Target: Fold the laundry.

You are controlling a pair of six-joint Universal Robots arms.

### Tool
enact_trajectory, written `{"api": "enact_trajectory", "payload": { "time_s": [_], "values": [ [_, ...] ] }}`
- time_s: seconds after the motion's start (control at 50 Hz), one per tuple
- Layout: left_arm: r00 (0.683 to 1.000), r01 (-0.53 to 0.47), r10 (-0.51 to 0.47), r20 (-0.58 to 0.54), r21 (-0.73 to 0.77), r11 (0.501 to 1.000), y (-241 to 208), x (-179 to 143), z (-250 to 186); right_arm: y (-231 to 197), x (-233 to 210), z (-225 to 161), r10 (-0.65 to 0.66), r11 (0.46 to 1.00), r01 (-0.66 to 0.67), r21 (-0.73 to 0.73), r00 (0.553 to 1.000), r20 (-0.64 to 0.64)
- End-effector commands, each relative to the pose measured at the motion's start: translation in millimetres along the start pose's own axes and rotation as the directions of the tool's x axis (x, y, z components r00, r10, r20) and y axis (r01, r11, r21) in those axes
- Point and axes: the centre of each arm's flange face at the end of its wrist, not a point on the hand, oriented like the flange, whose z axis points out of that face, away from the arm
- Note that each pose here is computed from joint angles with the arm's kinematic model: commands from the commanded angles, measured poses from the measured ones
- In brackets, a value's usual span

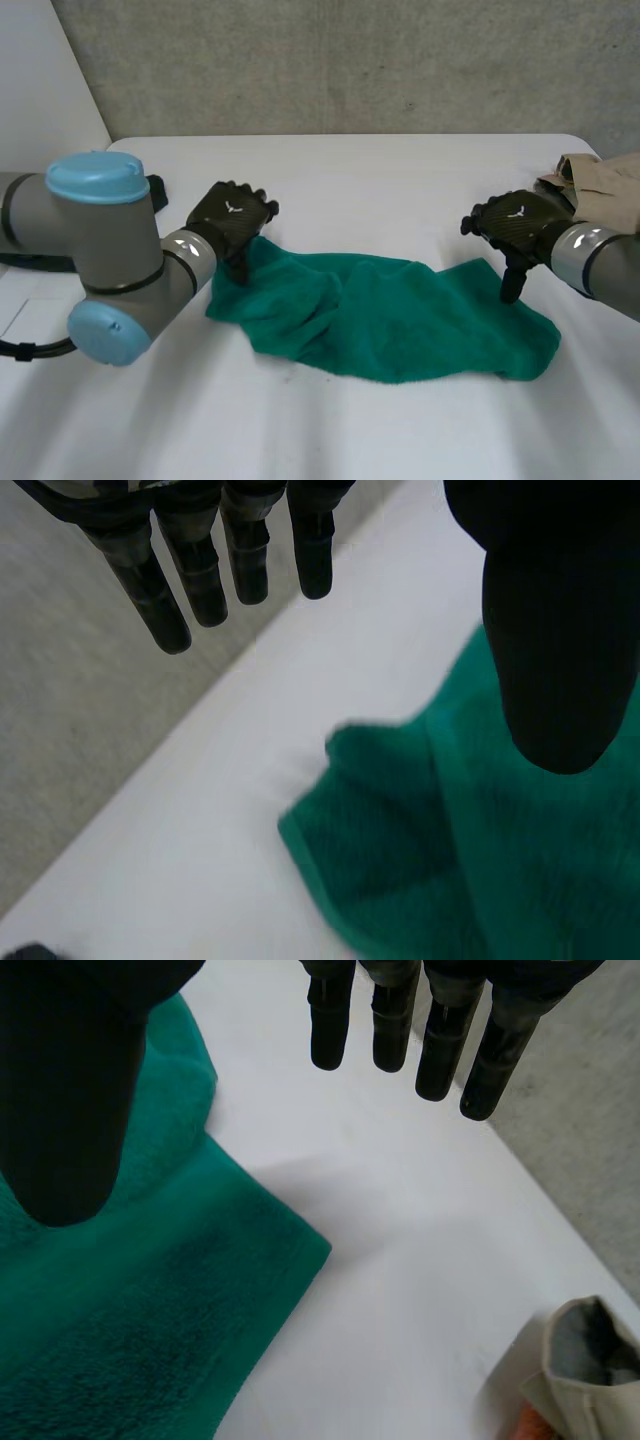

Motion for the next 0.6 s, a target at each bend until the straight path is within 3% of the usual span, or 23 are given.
{"api": "enact_trajectory", "payload": {
  "time_s": [0.02,0.4,0.52,0.6],
  "values": [
    [0.995,-0.079,0.073,-0.064,-0.096,0.992,25.7,3.3,14.5,16.8,-3.5,22.6,0.011,0.999,-0.01,-0.04,0.999,0.036],
    [0.99,-0.069,0.059,-0.125,-0.077,0.995,25.3,26.3,15.6,40.7,-16.2,38.5,-0.019,0.995,0.027,-0.093,0.996,0.084],
    [0.993,-0.076,0.072,-0.097,-0.041,0.996,20.3,25.6,18.6,48.1,-20.6,43.2,-0.012,0.994,0.023,-0.107,0.995,0.099],
    [0.996,-0.085,0.085,-0.021,-0.009,0.996,9.5,18.2,19.2,51.3,-21.8,45.9,-0.01,0.993,0.022,-0.114,0.995,0.104]
  ]
}}
